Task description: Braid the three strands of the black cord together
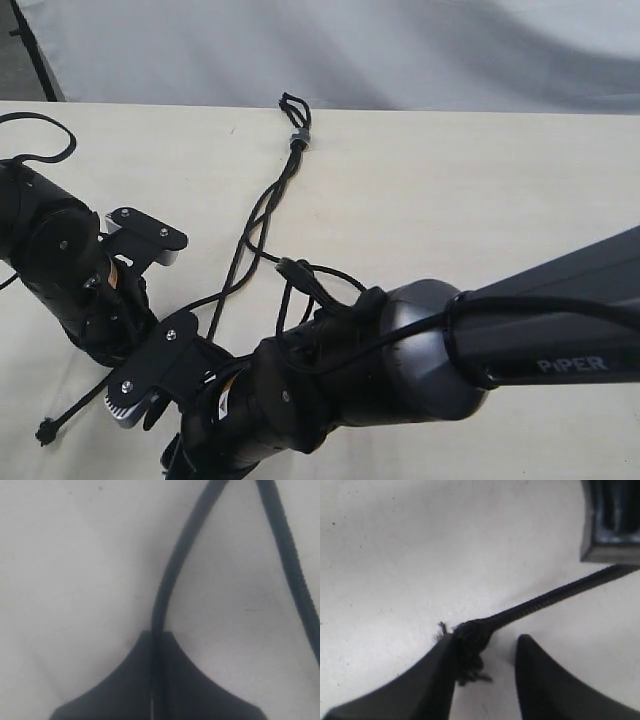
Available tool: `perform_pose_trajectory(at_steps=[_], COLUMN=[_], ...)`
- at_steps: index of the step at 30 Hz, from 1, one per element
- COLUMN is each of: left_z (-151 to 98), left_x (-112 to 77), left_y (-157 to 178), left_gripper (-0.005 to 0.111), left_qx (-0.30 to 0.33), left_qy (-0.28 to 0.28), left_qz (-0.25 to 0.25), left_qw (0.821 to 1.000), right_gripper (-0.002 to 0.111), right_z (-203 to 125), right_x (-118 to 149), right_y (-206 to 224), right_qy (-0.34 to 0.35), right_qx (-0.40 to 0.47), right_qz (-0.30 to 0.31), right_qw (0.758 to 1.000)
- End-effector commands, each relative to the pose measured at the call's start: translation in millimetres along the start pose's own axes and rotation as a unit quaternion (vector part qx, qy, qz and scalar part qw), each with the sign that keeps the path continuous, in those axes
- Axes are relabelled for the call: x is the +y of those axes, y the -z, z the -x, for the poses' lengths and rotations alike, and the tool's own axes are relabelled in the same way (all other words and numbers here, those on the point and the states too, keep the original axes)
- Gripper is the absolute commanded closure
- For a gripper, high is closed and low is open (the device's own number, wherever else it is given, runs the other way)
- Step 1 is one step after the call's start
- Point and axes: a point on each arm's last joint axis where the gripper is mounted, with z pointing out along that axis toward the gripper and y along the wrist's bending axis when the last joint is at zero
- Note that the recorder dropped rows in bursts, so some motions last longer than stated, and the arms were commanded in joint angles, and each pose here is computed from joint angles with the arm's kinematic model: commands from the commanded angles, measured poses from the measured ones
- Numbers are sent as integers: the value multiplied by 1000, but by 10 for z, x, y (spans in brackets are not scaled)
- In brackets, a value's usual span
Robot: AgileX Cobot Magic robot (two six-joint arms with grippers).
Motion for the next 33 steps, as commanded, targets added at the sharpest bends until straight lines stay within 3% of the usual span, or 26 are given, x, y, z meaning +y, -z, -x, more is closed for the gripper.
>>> perform_pose_trajectory(at_steps=[1, 6, 13, 33], left_z=[-73, -73, -74, -101], left_x=[13, 13, 13, 19], left_y=[-65, -65, -65, -64], left_gripper=[107, 107, 107, 107], left_qx=[21, 21, 22, 36], left_qy=[7, 7, 7, 2], left_qz=[0, 0, 0, 3], left_qw=[1000, 1000, 1000, 999], right_gripper=[93, 109, 109, 109], right_z=[-16, -7, -124, -566], right_x=[9, 28, 98, 80], right_y=[-47, 17, 209, 252], right_qy=[12, 20, 49, 40], right_qx=[9, 15, 78, 127], right_qz=[1, 8, 42, 38], right_qw=[1000, 1000, 995, 990])
